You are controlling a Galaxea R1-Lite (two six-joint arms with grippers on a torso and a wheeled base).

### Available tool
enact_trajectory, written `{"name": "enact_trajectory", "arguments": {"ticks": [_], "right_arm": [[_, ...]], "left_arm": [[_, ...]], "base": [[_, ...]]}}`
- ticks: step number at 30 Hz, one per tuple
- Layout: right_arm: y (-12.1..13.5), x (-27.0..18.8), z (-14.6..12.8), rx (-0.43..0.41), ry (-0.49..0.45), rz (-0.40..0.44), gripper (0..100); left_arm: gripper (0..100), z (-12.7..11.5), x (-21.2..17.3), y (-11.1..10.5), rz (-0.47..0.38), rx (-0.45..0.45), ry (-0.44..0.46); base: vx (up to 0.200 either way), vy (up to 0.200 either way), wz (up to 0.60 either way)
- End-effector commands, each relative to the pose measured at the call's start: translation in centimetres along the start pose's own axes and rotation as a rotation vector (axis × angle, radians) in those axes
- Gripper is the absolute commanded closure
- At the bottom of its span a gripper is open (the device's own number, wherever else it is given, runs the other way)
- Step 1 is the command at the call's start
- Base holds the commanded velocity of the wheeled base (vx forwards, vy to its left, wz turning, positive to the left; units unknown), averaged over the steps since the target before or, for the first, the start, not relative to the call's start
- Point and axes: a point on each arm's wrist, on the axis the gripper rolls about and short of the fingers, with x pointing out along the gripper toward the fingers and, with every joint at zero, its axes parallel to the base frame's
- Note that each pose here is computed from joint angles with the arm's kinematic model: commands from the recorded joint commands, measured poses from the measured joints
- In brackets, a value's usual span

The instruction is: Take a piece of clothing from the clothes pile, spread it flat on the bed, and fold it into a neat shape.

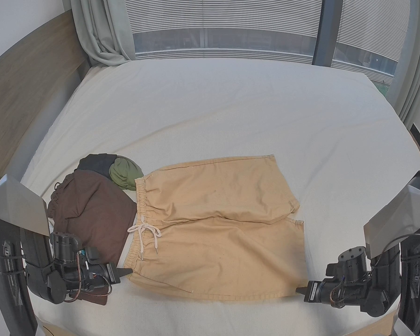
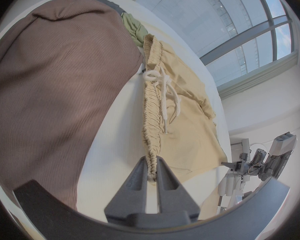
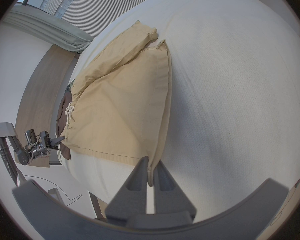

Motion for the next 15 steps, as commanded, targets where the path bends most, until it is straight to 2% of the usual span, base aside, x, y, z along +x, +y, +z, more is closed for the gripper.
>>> {"name": "enact_trajectory", "arguments": {"ticks": [1, 5, 9, 12, 15], "right_arm": [[0.2, -0.4, -0.3, -0.006, 0.01, 0.003, 100], [0.5, -0.7, 0.0, -0.009, -0.01, 0.021, 100], [1.4, -1.6, 1.3, -0.016, -0.082, 0.075, 100], [2.6, -2.8, 2.8, -0.027, -0.176, 0.14, 100], [3.4, -3.5, 3.9, -0.032, -0.235, 0.193, 100]], "left_arm": [[100, 0.5, -1.3, -1.0, -0.023, 0.011, 0.004], [100, 0.6, -1.3, -1.0, -0.033, 0.025, 0.001], [100, 1.3, -1.2, -1.2, -0.061, 0.05, -0.041], [100, 2.2, -1.1, -1.7, -0.097, 0.071, -0.115], [100, 2.9, -1.1, -2.2, -0.122, 0.042, -0.173]], "base": [[0.0, 0.0, 0.0], [0.0, 0.0, 0.0], [0.0, 0.0, 0.0], [0.0, 0.0, 0.0], [0.0, 0.0, 0.0]]}}
